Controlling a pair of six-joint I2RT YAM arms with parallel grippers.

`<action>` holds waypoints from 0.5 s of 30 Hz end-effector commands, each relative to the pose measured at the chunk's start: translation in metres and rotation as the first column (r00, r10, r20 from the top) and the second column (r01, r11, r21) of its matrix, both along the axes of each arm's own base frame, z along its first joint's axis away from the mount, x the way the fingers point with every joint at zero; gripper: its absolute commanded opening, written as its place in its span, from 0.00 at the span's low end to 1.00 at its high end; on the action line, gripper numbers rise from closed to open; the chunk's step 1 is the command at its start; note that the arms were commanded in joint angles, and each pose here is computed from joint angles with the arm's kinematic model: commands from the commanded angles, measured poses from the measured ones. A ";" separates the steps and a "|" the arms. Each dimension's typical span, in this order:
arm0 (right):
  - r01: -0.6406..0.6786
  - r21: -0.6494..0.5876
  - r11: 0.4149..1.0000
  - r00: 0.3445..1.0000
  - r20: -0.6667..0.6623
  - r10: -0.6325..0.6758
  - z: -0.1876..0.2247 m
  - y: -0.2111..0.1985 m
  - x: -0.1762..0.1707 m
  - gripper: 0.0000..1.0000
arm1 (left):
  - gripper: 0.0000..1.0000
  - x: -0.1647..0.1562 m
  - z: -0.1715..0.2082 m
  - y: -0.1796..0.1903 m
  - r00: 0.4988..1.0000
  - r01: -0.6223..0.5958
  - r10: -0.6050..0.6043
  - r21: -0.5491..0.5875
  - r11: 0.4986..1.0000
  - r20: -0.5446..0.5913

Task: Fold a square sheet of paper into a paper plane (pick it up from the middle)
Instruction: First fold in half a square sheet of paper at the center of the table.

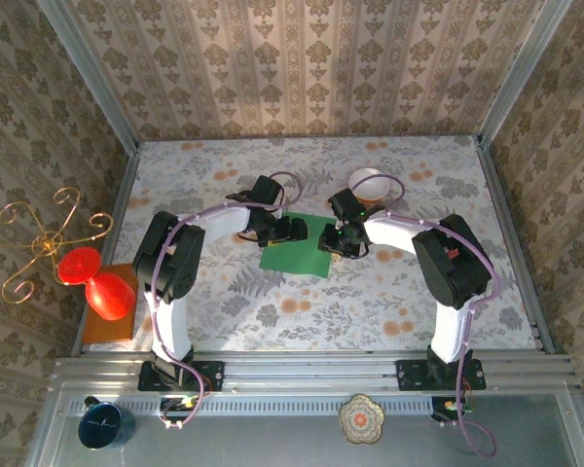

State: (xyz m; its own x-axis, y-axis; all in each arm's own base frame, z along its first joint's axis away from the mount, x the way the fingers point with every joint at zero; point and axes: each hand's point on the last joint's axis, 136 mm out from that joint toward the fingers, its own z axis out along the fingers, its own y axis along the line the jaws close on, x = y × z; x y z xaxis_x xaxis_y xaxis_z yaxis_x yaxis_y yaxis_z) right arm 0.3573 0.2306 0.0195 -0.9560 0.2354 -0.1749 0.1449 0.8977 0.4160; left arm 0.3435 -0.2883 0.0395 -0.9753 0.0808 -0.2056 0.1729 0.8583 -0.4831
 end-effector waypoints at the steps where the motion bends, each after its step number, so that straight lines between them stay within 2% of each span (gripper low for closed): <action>1: -0.022 0.002 1.000 0.997 -0.069 0.022 -0.023 0.003 -0.008 0.34 | 0.85 -0.011 -0.017 0.006 0.997 -0.027 0.028 0.016 1.000 -0.068; 15: -0.068 0.094 0.993 0.994 -0.084 0.076 -0.024 0.027 -0.007 0.29 | 0.89 -0.009 -0.009 0.009 0.998 -0.050 0.050 0.002 0.999 -0.045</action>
State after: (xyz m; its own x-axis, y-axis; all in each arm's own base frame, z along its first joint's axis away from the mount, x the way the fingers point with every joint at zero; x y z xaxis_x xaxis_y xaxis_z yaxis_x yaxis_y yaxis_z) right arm 0.3675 0.2570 0.0195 -0.9673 0.2051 -0.1495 0.1005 0.8504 0.5164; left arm 0.3443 -0.2894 0.0412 -0.9755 0.0501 -0.2141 0.1544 0.8494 -0.5046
